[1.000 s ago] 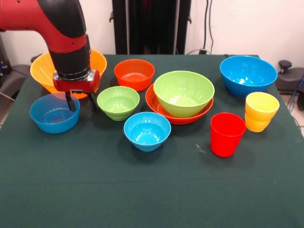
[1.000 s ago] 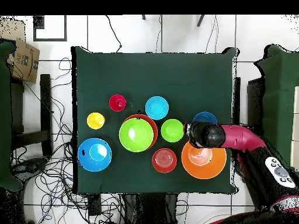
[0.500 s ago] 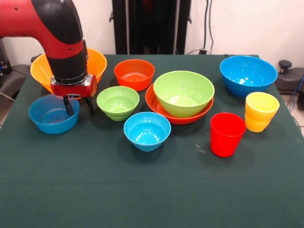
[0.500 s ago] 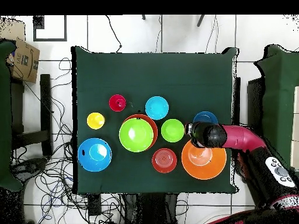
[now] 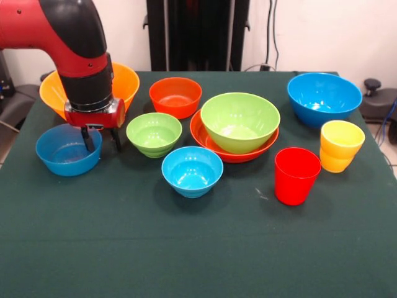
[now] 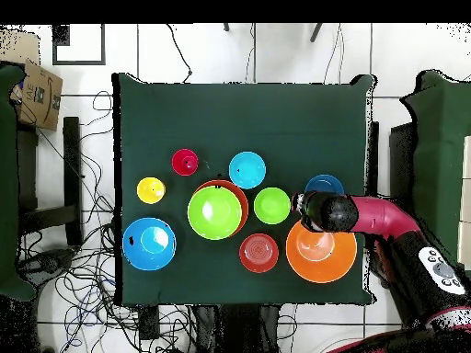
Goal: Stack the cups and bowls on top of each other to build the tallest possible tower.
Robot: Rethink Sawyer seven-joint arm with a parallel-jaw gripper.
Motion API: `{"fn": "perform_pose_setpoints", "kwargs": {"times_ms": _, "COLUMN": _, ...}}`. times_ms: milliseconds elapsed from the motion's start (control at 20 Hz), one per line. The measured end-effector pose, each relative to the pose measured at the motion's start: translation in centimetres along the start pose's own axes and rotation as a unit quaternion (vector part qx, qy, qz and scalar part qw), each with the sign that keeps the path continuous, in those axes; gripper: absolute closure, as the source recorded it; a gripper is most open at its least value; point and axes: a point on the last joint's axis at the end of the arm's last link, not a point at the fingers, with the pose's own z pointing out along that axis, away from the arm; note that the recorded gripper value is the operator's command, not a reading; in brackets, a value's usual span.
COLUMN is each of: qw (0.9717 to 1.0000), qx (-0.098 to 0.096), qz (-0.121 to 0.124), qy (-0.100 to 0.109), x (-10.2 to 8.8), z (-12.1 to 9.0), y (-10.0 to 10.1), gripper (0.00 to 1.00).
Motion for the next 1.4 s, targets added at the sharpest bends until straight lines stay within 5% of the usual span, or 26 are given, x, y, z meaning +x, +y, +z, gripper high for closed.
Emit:
{"fn": "perform_pose_setpoints", "kwargs": {"times_ms": 400, "qw": 1.0, "qx": 0.0, "qz": 0.001, "qy": -0.001, "x": -0.2, "z": 0.0, "y": -0.1, "gripper": 0.0}}
{"fn": "perform_pose_setpoints", "kwargs": {"times_ms": 450, "qw": 1.0, "qx": 0.001, "qz": 0.001, "qy": -0.002, "x": -0.2, "z": 0.0, "y": -0.2, "gripper": 1.0}}
{"fn": "perform_pose_setpoints", "kwargs": {"times_ms": 1400, "qw": 0.9997, "qx": 0.011, "qz": 0.004, "qy": -0.022, "x": -2.3, "z": -0.4, "y": -1.2, "gripper": 1.0}}
